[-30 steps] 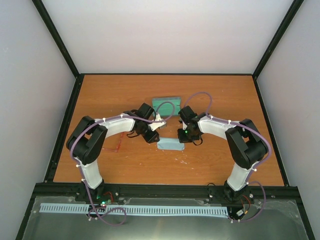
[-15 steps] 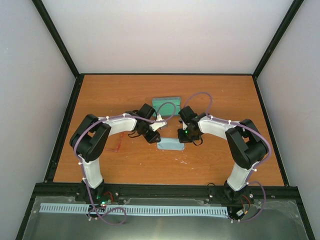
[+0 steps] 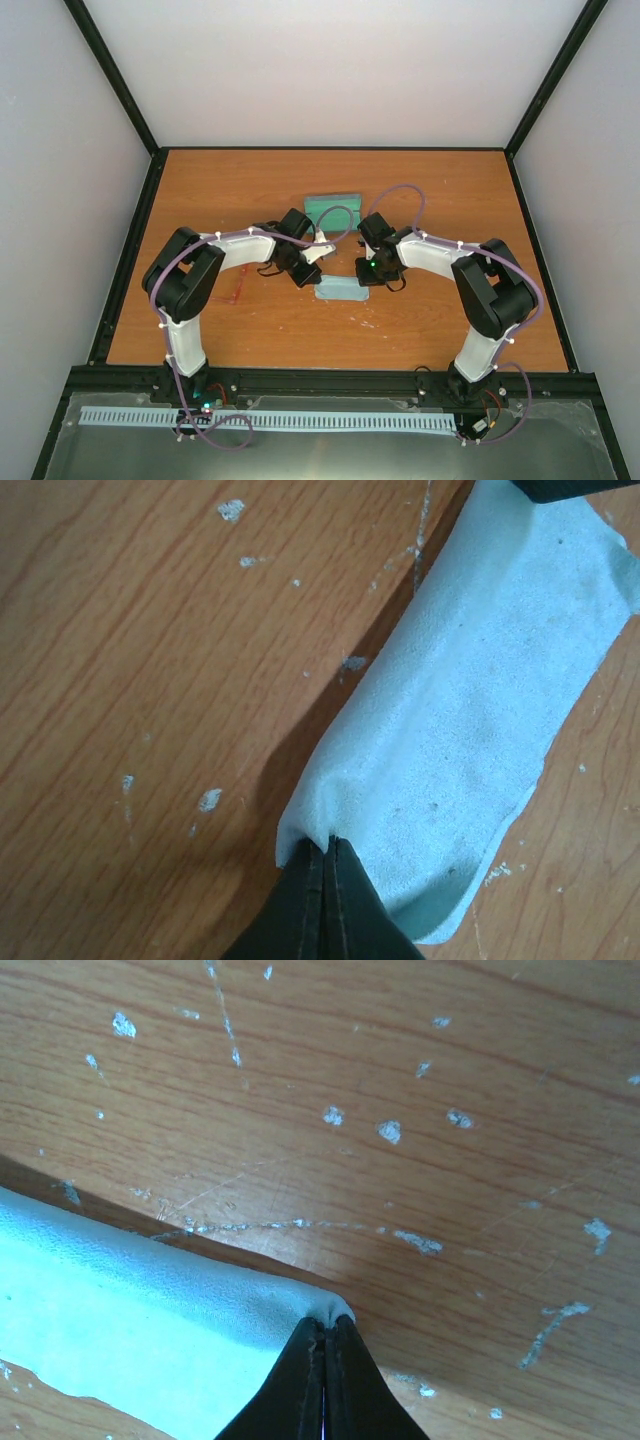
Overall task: Organize the sunglasses
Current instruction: Pick up the glasses cleaning cloth from the center of the board.
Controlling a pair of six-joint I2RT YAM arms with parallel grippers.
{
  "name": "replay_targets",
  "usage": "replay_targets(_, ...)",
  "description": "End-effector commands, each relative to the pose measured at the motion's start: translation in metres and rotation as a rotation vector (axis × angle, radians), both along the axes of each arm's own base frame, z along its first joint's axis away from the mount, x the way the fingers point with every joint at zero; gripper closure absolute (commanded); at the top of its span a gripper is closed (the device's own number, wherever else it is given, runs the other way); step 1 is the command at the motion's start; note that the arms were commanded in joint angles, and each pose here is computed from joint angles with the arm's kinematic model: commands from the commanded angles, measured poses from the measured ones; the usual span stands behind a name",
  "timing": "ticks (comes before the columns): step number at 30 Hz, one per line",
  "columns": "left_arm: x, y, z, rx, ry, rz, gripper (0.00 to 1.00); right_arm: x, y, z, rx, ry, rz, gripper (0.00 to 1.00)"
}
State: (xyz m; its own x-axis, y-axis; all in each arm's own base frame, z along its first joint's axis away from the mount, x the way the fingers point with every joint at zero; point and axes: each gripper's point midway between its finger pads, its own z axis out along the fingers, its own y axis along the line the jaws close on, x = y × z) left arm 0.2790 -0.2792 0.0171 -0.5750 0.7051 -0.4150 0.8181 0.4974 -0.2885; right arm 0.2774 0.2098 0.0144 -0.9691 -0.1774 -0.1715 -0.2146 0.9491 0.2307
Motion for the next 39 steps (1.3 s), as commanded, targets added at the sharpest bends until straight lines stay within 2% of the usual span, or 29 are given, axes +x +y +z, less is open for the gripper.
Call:
replay_targets(1, 0.005, -0.008, 0.009, -0.020, -0.017, -0.015, 1.00, -0.013, -0.005, -0.009, -0.026, 0.040, -0.002, 0.97)
replay_targets(26, 0.056, 0.009, 0.026, 0.030, -0.175, 0.054, 1.00, 0.055, 0.018, 0.037, -0.025, -0.160, 0.009, 0.97)
replay_targets(39, 0.116, 0.034, 0.045, 0.012, -0.232, 0.154, 0.99, 0.090, 0.016, 0.049, -0.071, -0.245, -0.023, 0.97)
